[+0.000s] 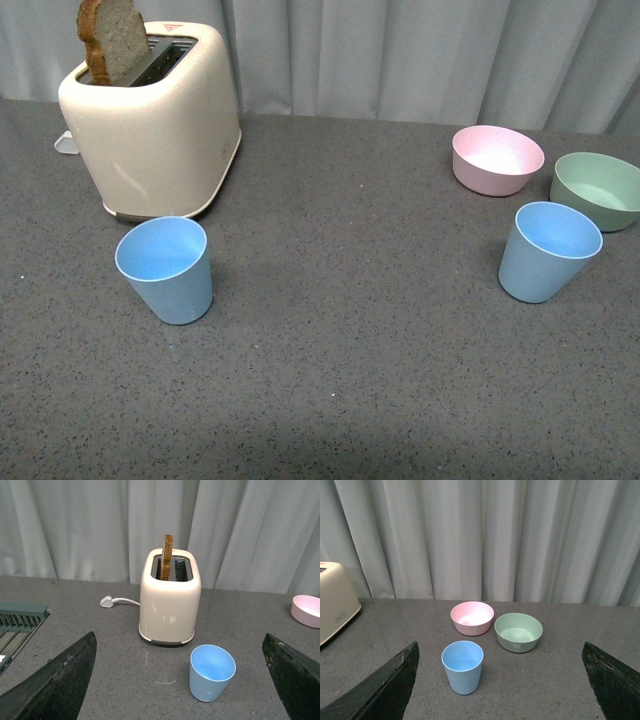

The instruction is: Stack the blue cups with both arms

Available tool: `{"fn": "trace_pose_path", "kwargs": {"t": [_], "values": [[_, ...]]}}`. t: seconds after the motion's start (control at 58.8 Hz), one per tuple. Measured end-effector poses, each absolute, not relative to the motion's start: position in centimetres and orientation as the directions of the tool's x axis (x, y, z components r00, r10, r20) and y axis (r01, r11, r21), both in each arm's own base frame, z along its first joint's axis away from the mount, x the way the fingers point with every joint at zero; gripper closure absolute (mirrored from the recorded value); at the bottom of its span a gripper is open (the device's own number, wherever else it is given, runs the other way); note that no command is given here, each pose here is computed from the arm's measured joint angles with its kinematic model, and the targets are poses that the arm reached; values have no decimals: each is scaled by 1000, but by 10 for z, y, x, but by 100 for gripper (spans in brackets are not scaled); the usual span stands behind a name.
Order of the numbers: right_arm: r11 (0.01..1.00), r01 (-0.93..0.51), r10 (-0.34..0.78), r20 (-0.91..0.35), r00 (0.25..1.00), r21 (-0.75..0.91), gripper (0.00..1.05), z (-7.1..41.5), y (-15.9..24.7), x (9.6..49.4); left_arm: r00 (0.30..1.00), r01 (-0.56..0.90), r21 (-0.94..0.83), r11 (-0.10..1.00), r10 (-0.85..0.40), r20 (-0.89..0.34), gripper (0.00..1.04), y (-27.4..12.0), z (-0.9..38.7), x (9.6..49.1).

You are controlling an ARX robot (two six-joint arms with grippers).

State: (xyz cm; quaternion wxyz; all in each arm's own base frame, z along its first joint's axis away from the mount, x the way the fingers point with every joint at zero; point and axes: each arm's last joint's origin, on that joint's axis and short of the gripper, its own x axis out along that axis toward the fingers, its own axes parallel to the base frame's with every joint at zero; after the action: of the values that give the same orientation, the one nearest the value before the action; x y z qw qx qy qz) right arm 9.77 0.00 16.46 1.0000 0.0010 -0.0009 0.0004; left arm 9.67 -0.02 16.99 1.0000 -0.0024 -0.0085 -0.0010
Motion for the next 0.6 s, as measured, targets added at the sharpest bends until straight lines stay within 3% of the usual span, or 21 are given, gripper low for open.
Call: {"fn": "trace_pose_path", "kwargs": {"t": [0.136, 0.204, 0.323, 0.595], "values": [[1000, -1, 1, 1, 1000, 2, 10, 165, 0, 98, 1000, -12, -11, 1000, 13, 10, 7, 0, 170, 97], [1000, -1, 1, 1, 1000, 2, 10, 165, 0, 98, 960, -217, -40, 975, 205, -193, 7, -1, 167, 100], [1000, -2, 2, 1, 1000, 2, 10, 165, 0, 98, 898, -358, -63, 932, 325, -296, 7, 2, 166, 118], [1000, -2, 2, 1, 1000, 2, 10, 165, 0, 98, 865, -256, -153, 955, 155, -477, 7, -7, 171, 202]]}}
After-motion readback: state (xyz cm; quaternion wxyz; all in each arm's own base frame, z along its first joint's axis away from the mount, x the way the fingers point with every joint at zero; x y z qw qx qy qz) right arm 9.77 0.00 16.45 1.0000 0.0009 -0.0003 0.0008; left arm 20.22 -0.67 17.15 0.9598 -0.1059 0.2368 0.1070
